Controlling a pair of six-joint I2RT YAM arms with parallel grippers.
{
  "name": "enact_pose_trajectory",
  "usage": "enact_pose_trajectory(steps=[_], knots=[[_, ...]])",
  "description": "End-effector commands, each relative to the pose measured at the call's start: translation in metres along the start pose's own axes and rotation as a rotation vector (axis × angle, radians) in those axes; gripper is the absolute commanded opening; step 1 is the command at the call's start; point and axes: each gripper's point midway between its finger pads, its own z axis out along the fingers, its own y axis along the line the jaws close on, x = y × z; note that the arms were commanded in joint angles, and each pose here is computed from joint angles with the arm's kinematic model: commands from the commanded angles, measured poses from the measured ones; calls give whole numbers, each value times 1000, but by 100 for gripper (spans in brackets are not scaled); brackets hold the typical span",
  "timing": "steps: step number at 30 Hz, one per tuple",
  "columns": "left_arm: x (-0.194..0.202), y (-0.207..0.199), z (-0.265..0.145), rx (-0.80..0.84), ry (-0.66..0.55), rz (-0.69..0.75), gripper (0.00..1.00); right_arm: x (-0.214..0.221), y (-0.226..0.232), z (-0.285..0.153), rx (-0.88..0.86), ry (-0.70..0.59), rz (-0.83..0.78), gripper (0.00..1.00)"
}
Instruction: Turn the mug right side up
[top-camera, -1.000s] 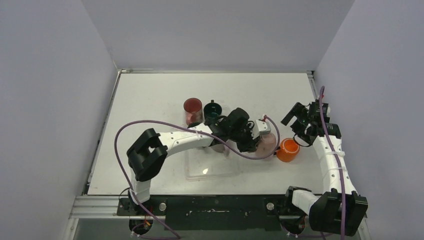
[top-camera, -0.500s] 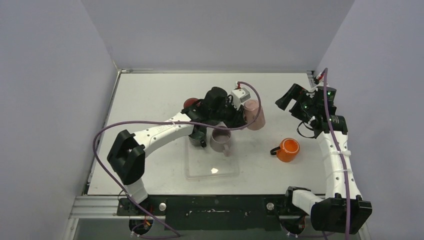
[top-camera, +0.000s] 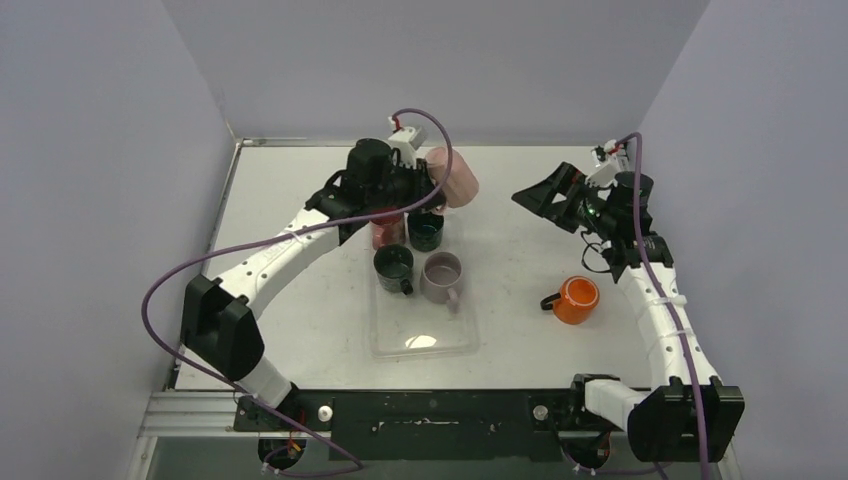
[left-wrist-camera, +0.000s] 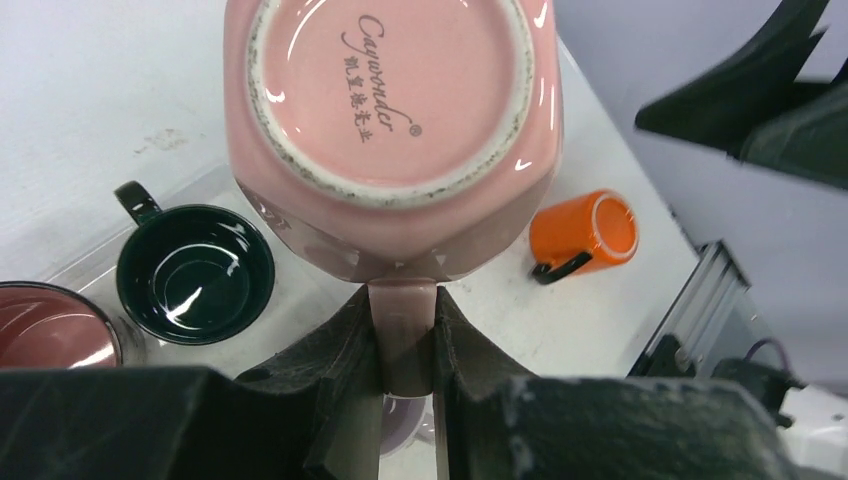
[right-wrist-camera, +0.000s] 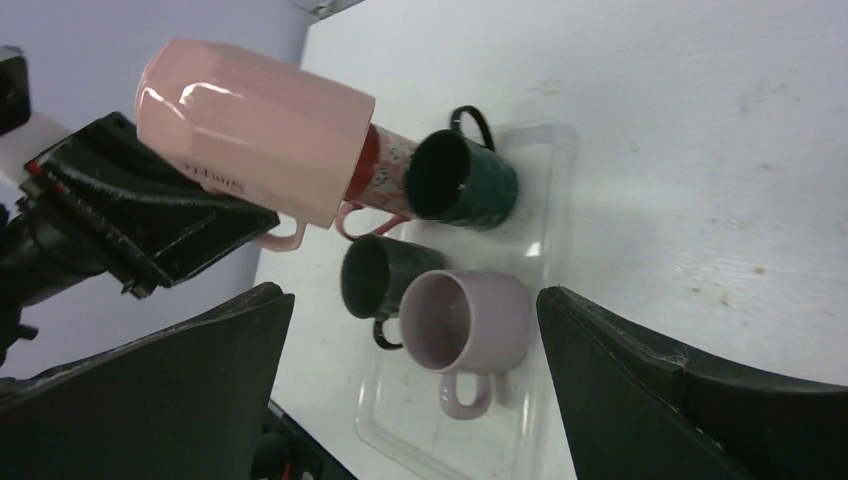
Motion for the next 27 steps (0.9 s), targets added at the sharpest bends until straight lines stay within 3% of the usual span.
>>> enact_pose_trajectory(steps=[1,5,9,13,20,27], knots=[[-105,-49,-54,166,-332,-57,0,-20,89,-13,-385,-115,-46,99],[-132,-76,-75,275,-416,-106,0,-2,151,-17,-613,-115,-28,100],[-154,-97,-101,362,-509,-165,0,20,195,-13,-736,-112,30,94],[-168,-115,-124,429,-559,-191,0,14,215,-31,-836,-205,90,92],[-176,-138,-157,531,-585,-257,0,2,222,-37,-886,-249,161,87],[-177,-152,-177,609,-585,-305,0,-11,251,-43,-1006,-252,165,63]])
